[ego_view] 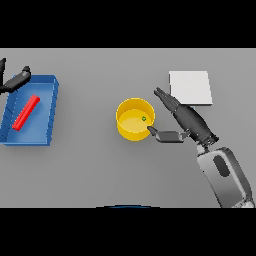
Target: Pick up the red beaker and tilt it to pour out 1 green nut into yellow bowl. Pick up the yellow bowl and place it on the metallic measuring scale.
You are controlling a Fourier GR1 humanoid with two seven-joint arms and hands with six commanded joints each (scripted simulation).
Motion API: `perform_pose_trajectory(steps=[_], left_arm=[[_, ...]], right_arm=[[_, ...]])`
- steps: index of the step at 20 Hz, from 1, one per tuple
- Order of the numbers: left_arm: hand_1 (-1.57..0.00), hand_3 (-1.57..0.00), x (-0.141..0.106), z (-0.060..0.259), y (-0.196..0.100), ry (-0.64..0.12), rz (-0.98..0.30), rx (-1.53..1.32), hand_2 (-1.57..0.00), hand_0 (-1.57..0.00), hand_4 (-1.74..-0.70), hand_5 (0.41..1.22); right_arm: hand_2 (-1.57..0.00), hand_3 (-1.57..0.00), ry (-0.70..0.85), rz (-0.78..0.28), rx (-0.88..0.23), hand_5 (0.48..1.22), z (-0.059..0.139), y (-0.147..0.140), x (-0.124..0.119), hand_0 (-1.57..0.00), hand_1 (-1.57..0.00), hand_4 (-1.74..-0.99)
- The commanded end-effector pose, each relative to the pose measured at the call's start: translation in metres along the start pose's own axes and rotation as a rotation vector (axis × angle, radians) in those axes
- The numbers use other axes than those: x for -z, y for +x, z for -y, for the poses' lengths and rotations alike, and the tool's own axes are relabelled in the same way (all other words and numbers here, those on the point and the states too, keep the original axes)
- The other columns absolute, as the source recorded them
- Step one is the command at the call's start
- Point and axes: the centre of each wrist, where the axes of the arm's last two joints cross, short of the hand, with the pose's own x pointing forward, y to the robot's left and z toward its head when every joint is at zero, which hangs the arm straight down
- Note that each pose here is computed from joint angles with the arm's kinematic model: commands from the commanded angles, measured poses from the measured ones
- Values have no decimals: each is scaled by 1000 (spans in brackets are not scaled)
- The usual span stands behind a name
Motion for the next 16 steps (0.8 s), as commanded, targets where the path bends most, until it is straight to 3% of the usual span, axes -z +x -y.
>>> perform_pose_trajectory(steps=[1,3,5,9,16], left_arm=[[-2,-1,-1,0,3,-5,5,-7,-2,-3,-744,709],[-1,0,0,-2,1,-8,4,-14,-1,-1,-747,711],[0,0,-1,0,0,-12,8,-18,0,-1,-751,713],[0,1,1,0,2,-12,22,-30,1,0,-755,717],[1,1,0,-6,-5,-12,30,-58,1,1,-784,725]], right_arm=[[1,1,48,17,-94,638,5,5,7,-2,1,-1243],[1,1,130,58,-226,620,6,13,16,-1,1,-1230],[1,1,197,68,-299,616,13,15,25,0,1,-1229],[1,1,340,117,-412,632,6,29,46,1,1,-1226],[1,1,477,127,-516,651,-6,26,59,1,1,-1220]])
